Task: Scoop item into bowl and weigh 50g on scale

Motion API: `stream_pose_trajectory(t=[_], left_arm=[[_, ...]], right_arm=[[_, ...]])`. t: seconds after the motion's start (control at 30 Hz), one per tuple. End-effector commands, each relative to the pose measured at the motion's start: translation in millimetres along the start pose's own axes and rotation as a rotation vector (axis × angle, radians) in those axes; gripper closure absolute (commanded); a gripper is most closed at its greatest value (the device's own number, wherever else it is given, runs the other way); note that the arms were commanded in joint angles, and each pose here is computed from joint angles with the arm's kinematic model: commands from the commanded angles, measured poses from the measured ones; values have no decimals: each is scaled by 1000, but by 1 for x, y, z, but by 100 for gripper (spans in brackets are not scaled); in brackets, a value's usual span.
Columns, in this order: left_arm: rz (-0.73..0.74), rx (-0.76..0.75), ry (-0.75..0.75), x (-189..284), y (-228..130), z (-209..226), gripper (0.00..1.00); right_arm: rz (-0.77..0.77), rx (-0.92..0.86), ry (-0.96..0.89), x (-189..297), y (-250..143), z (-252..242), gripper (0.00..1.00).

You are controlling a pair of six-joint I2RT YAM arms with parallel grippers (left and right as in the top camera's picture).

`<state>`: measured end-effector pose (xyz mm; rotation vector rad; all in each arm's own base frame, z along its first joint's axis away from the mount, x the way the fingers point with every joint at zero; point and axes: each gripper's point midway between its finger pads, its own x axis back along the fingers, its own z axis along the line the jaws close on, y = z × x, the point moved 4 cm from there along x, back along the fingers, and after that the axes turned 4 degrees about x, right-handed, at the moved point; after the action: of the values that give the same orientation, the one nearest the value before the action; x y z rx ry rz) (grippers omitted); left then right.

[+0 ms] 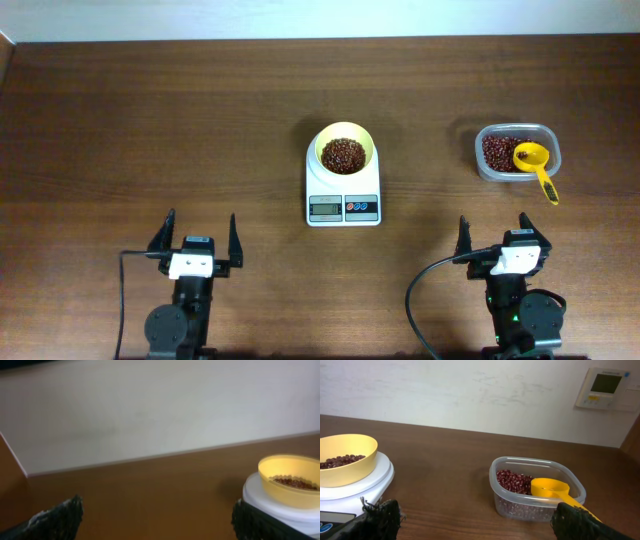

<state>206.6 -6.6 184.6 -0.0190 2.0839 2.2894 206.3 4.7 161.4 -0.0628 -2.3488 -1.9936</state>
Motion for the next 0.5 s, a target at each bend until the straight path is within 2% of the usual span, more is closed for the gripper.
stream_pose_trajectory(t=[0.0, 0.47], left_arm=[[98, -11, -11, 1, -21, -2, 1], [119, -11, -20, 2, -25, -4, 1]], right_arm=[[6, 10, -2, 0, -3, 0, 1], [6, 10, -2, 0, -3, 0, 1]])
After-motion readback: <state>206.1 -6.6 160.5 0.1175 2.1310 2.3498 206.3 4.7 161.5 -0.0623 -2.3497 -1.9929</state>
